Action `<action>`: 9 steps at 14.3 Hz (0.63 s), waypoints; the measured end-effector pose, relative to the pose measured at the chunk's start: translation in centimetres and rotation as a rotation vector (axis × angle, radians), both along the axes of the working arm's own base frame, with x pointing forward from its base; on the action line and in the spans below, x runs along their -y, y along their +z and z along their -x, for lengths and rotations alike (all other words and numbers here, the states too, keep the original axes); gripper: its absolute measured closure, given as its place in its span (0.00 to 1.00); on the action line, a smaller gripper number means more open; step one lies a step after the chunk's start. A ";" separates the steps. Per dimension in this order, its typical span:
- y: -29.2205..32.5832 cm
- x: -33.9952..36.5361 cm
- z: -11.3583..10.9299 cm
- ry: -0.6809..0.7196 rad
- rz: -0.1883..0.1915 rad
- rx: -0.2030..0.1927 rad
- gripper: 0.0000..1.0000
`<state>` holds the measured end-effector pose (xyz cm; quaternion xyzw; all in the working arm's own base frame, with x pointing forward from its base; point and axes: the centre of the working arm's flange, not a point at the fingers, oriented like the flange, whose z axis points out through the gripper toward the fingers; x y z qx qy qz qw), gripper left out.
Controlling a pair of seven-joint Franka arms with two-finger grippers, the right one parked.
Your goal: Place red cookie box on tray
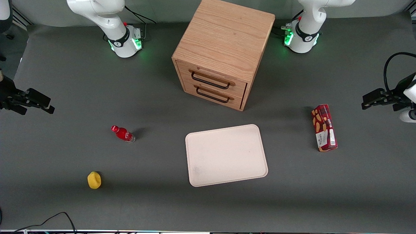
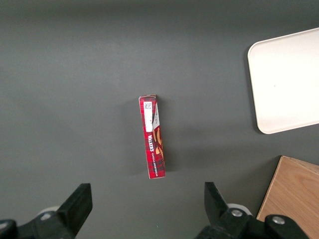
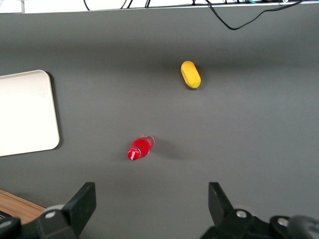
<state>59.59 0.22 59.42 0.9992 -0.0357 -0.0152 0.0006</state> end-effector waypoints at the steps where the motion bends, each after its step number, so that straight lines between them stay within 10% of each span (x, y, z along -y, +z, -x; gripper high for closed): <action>1: -0.2 0.0 -0.1 0.000 0.000 -0.004 0.00; 9: -0.9 0.0 -0.4 0.000 -0.002 -0.015 0.00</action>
